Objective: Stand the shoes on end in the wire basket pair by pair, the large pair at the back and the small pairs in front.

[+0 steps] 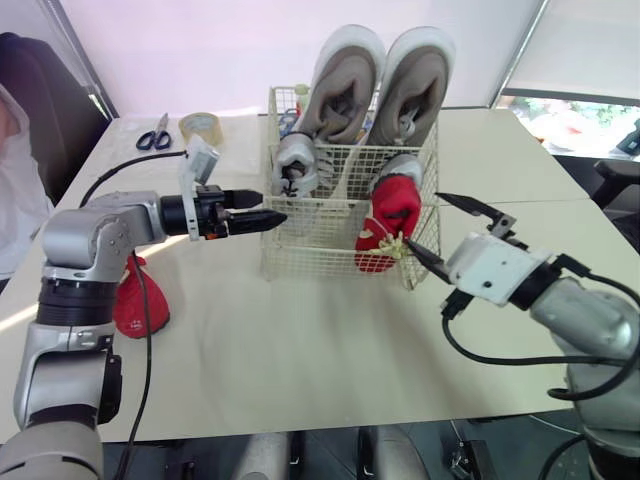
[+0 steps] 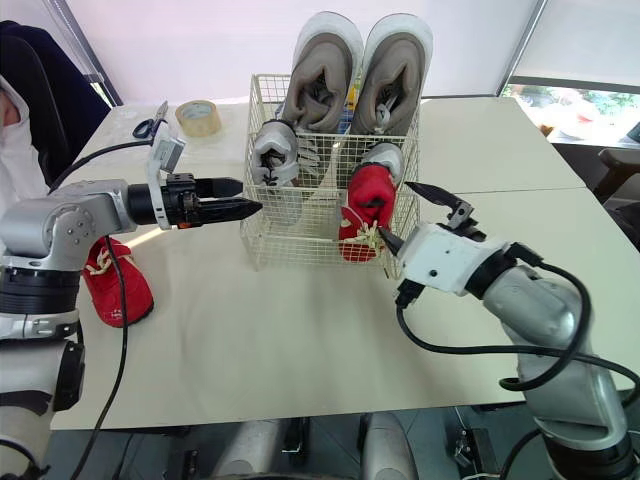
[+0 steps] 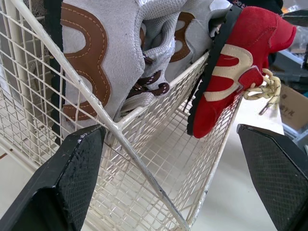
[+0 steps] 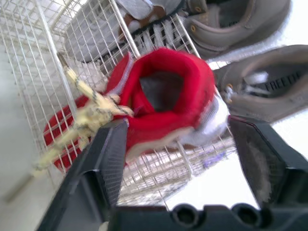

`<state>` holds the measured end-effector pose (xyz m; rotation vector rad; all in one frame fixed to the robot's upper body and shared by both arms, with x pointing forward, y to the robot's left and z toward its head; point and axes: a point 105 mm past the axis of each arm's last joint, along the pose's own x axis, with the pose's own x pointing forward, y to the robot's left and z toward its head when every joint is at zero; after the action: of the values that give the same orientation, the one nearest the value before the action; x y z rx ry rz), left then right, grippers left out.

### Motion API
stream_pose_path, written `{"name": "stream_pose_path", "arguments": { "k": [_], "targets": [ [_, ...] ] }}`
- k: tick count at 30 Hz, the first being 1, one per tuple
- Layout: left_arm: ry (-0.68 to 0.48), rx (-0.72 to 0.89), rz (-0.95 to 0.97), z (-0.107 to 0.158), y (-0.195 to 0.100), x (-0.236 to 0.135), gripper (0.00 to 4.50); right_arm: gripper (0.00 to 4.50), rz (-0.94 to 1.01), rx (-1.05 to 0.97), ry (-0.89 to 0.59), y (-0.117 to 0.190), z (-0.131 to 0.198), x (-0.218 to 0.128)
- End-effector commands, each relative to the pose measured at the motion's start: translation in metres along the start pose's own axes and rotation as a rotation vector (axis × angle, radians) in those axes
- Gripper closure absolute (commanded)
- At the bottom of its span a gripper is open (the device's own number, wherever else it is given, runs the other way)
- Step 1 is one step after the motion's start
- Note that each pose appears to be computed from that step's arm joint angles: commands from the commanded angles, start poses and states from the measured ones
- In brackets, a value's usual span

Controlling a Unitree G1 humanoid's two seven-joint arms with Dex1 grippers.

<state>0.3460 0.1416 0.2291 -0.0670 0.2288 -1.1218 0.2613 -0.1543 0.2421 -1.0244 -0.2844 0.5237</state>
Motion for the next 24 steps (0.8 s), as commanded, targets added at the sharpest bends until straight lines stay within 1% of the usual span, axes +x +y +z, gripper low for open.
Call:
{"name": "stream_pose_path", "arguments": {
  "k": [1, 4, 7, 9, 12, 14, 15, 17, 18, 20, 23, 24],
  "targets": [
    [-0.069, 0.069, -0.015, 0.021, -0.005, -0.002, 0.00, 1.15, 0.010, 0.031, -0.026, -0.013, 0.008, -0.013],
    [-0.068, 0.068, -0.007, 0.020, -0.005, -0.004, 0.00, 1.15, 0.025, 0.148, -0.057, -0.026, 0.010, -0.021],
    [-0.069, 0.064, 0.021, 0.020, -0.002, -0.010, 0.00, 1.15, 0.086, 0.294, -0.141, -0.043, 0.025, -0.026],
    [-0.068, 0.062, 0.054, 0.020, 0.000, -0.016, 0.00, 1.15, 0.213, 0.383, -0.203, -0.044, 0.038, -0.029],
    [-0.100, 0.025, 0.120, 0.024, 0.001, -0.034, 0.00, 1.15, 0.452, 0.479, -0.306, -0.040, 0.059, -0.031],
    [-0.117, 0.004, 0.140, 0.024, -0.001, -0.044, 0.00, 1.15, 0.528, 0.504, -0.345, -0.041, 0.067, -0.029],
    [-0.118, -0.004, 0.134, 0.023, -0.005, -0.048, 0.00, 1.15, 0.538, 0.505, -0.358, -0.043, 0.068, -0.026],
    [-0.095, -0.026, 0.044, 0.006, -0.032, -0.060, 0.00, 1.15, 0.571, 0.507, -0.406, -0.045, 0.070, -0.014],
    [-0.086, -0.035, 0.022, 0.001, -0.040, -0.064, 0.00, 1.15, 0.586, 0.509, -0.421, -0.045, 0.071, -0.010],
    [-0.079, -0.043, 0.093, -0.005, -0.038, -0.075, 0.00, 1.15, 0.628, 0.522, -0.453, -0.043, 0.074, -0.006],
    [-0.111, -0.055, 0.214, -0.005, -0.026, -0.092, 0.00, 1.15, 0.689, 0.542, -0.492, -0.039, 0.079, -0.006],
    [-0.126, -0.066, 0.304, -0.003, -0.017, -0.107, 0.00, 1.15, 0.729, 0.555, -0.514, -0.037, 0.080, -0.008]
  ]
}}
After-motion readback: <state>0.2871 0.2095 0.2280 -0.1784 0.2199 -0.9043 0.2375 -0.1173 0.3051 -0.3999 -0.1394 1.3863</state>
